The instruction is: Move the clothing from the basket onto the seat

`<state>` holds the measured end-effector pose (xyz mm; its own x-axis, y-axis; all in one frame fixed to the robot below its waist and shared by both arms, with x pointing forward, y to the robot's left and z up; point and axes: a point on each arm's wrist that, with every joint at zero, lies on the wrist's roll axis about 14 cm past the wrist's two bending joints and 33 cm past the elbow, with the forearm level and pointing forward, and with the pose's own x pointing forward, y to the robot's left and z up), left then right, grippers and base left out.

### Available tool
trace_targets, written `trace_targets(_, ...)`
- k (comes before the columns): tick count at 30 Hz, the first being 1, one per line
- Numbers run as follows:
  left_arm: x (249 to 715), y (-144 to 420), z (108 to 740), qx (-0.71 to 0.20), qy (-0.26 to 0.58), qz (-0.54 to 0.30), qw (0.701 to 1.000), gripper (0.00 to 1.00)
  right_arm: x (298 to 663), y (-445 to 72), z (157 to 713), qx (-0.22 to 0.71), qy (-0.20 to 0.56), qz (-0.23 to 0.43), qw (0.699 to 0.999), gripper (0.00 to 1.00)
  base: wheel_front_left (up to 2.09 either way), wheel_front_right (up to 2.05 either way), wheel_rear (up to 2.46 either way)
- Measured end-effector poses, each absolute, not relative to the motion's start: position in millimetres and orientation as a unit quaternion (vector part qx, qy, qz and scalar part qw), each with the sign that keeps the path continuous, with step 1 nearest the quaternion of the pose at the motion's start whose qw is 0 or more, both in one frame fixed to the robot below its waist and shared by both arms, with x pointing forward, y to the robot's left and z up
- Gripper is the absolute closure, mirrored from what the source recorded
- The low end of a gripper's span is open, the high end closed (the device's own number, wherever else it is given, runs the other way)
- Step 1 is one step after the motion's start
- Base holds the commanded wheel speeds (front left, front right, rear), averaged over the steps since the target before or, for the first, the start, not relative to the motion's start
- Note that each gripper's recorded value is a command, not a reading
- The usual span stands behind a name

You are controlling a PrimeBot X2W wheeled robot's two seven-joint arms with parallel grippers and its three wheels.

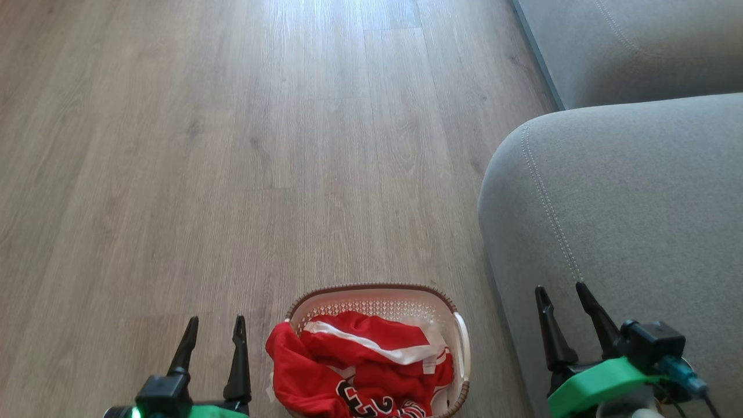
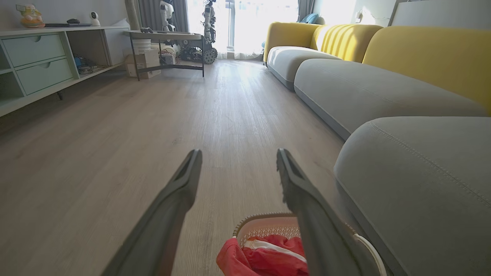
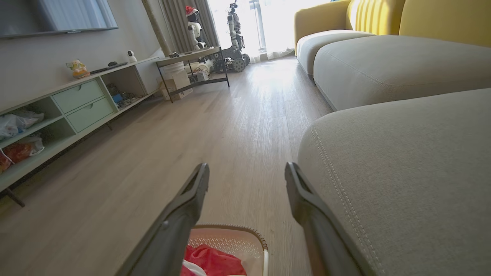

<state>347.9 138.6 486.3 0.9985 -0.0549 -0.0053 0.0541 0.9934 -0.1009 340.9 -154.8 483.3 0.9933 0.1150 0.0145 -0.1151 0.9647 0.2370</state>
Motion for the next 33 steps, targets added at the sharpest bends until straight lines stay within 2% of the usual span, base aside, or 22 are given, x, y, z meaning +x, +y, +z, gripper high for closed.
trace_targets(8, 346.8, 137.5, 485.3, -0.016, -0.002, -0.033, 0.999, 0.0, 337.0, -152.5, 476.2, 0.08, 0.01, 0.062, 0.995, 0.0, 0.0, 0.0, 0.0)
trace_targets(33, 347.1, 139.7, 483.8, -0.016, 0.0, -0.028, 0.999, 0.0, 336.2, -154.2, 474.6, 0.079, 0.012, 0.06, 0.995, 0.0, 0.0, 0.0, 0.0)
